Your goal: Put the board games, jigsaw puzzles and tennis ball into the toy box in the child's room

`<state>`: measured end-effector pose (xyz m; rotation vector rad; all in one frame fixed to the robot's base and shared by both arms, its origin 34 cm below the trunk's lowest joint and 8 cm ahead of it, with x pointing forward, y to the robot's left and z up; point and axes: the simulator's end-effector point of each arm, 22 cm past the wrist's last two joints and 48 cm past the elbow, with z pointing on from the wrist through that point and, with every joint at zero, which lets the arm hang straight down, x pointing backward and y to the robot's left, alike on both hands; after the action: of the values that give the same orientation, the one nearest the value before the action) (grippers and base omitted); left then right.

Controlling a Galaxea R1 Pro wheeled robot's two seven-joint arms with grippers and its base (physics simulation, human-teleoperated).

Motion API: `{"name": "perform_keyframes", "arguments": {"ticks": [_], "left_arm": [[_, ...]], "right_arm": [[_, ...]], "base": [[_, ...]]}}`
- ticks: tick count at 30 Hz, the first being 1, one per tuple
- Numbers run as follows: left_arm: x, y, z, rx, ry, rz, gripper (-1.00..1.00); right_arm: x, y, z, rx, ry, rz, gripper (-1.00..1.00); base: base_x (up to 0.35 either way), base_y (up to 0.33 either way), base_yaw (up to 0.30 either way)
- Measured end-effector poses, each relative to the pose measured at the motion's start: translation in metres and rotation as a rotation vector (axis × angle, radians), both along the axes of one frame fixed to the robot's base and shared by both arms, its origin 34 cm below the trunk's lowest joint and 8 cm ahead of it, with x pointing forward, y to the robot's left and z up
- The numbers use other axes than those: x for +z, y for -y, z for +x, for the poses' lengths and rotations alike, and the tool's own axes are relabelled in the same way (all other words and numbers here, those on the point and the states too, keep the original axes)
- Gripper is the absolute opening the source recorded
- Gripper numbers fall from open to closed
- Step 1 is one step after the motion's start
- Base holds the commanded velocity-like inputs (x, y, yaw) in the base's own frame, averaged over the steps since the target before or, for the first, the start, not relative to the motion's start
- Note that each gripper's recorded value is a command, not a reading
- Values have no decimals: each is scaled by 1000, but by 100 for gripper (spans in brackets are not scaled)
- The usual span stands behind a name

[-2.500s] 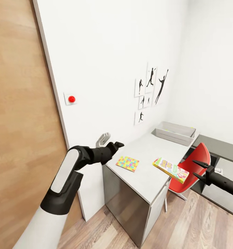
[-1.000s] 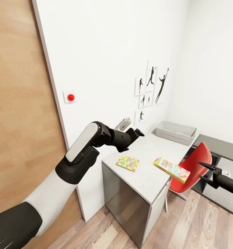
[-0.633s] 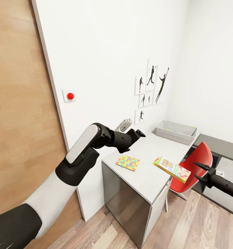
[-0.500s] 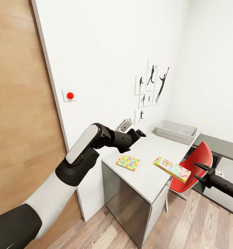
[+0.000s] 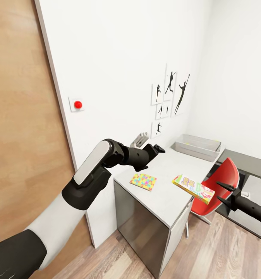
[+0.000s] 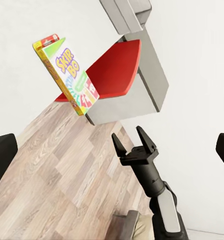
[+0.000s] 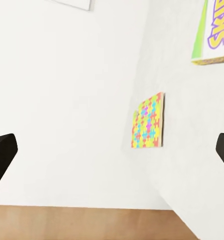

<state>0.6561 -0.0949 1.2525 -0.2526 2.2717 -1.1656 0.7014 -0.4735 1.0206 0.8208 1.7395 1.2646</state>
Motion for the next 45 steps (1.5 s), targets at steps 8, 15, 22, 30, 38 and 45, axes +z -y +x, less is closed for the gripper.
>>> {"name": "perform_keyframes", "arguments": {"ticks": [8,15,22,30,38,45], "left_arm": [[-11,0,2,0,-3,-2,100],[-19,0,3,0,-4,-2,100],[-27,0,5,-1,-4,-4,100],[-36,1,6,-2,-2,-6,100],[-46,1,7,-3,-2,-7,100],[-55,1,8,-3,-1,-7,100]], "right_arm": [[-7,5,1,-8,1,-5,100],[-16,12,-1,-16,-4,-10,100],[-25,16,-2,-22,-9,-15,100],[-35,17,-1,-24,-12,-17,100],[-45,18,0,-24,-11,-16,100],[-54,20,1,-26,-11,-17,100]], "base": [[0,0,0],[0,0,0],[0,0,0],[0,0,0],[0,0,0],[0,0,0]]}}
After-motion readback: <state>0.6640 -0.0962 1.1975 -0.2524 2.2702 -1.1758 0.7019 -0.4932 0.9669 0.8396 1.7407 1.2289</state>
